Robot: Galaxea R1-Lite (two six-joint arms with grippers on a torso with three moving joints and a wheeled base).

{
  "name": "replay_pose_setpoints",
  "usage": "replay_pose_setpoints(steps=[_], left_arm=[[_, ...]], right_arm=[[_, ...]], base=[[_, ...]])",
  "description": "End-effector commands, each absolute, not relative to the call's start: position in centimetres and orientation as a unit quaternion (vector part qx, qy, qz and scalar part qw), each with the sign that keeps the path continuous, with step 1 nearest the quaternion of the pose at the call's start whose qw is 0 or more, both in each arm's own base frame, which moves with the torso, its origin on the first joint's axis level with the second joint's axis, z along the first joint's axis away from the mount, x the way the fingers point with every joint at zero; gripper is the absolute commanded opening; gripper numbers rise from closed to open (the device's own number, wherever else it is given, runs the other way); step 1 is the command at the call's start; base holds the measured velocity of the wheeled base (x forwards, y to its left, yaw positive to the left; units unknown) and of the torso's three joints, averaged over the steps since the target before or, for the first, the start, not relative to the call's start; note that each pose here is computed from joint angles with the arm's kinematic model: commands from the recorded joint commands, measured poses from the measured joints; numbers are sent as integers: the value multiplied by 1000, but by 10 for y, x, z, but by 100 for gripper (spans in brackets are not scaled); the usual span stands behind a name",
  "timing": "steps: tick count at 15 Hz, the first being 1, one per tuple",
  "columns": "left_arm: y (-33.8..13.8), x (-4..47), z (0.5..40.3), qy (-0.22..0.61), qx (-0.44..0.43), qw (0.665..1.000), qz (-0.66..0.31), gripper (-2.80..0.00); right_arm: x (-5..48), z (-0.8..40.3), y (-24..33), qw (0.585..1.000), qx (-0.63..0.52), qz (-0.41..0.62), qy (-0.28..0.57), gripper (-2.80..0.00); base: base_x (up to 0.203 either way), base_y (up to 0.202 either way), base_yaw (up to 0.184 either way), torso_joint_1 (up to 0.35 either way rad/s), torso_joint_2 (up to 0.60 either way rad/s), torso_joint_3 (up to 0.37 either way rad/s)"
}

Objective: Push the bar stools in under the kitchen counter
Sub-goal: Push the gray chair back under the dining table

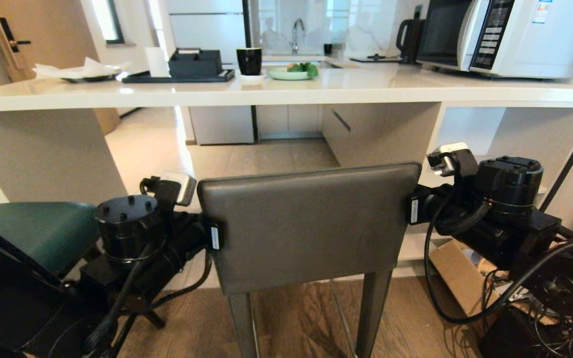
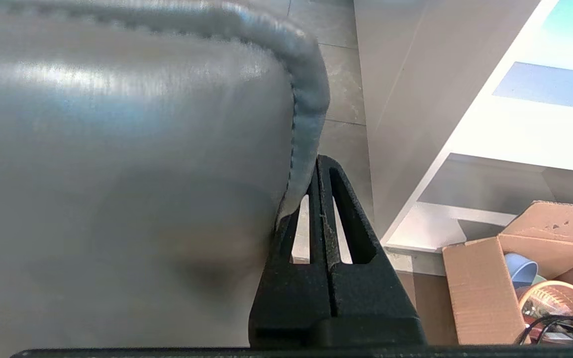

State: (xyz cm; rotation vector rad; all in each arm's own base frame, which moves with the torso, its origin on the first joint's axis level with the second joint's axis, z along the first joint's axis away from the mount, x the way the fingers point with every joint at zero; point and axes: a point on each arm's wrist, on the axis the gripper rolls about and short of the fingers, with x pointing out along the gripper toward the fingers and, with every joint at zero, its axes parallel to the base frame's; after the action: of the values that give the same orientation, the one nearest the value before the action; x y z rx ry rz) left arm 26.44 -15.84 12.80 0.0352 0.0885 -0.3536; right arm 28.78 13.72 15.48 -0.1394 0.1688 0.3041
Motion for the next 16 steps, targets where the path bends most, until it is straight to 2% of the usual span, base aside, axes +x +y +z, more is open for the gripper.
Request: replay_pose_setpoints(steps=[1,4,16], left_arm=[[-159,281,122,39,16,986,-160,-280],[-163,295,113,44,20,990,-136,-280],[-159,295,116,27,14,991,-130,-280]], right_arm=[[285,146,147,978,-77,168,99,-280],[284,146,147,977,-79,169,99,-280],[283,149,146,979,-78,161,95,-280]], base=[[0,0,0,0,0,0],[0,0,0,0,0,0],[0,0,0,0,0,0]])
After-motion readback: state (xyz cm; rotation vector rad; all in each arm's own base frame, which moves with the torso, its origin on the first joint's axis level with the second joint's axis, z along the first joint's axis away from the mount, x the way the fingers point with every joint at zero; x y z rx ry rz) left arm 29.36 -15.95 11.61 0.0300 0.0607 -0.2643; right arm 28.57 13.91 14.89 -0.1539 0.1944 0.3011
